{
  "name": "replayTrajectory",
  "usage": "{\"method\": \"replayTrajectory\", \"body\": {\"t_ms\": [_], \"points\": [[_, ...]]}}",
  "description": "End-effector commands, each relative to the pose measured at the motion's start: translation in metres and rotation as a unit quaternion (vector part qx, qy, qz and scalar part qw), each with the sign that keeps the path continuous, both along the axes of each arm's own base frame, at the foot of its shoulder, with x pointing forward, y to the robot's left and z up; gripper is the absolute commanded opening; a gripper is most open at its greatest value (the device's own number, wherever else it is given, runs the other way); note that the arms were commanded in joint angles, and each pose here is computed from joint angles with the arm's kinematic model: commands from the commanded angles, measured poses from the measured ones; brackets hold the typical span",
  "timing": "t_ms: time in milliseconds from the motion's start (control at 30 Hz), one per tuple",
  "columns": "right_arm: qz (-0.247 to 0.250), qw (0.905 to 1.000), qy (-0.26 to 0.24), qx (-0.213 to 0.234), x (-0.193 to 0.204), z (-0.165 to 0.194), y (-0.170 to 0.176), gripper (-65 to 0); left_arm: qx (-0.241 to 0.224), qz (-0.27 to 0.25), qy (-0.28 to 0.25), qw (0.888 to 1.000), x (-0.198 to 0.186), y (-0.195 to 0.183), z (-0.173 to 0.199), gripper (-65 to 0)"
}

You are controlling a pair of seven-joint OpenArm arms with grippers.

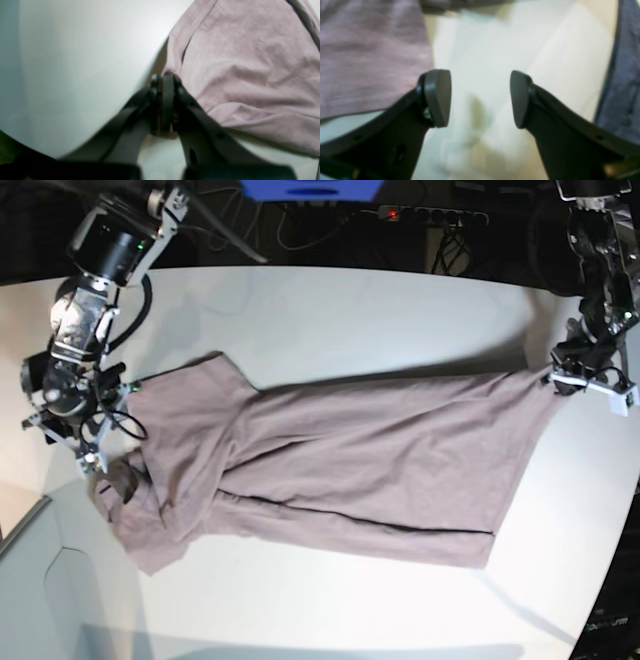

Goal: Layout the t-shirt on the table in an organized manner, then fold the t-shirt properly
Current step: 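Release and regrasp the shirt corner with the right gripper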

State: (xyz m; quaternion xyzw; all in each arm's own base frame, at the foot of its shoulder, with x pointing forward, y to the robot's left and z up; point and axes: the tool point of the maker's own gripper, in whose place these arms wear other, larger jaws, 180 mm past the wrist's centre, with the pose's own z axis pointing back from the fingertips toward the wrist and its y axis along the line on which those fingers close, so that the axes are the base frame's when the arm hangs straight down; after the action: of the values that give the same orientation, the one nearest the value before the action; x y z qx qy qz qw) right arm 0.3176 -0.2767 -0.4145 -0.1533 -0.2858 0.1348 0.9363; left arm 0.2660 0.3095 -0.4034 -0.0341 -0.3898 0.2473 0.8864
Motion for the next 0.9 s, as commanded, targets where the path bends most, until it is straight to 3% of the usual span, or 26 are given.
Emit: {"method": "replayTrajectory", "body": {"t_ms": [0,267,867], "points": [[-0.011,0.9997,-0.022,-0.003,0.010,0.012,-0.010,-27.1,0.012,0.000,-0.021,1.000,0.008,0.007,0.013,-64.9],[-0.063,0.9964,0.001,0.056,0.005,-0.017,-0.020,-27.0,0.012,-0.001,-0.021,1.000,0.009,0.006,0.014,-64.9],[-0.048,0.9930,0.003,0.108,0.014,-0.031,0.031,-26.9,0.012,-0.001,-0.022,1.000,0.010,0.006,0.014,-64.9]]}}
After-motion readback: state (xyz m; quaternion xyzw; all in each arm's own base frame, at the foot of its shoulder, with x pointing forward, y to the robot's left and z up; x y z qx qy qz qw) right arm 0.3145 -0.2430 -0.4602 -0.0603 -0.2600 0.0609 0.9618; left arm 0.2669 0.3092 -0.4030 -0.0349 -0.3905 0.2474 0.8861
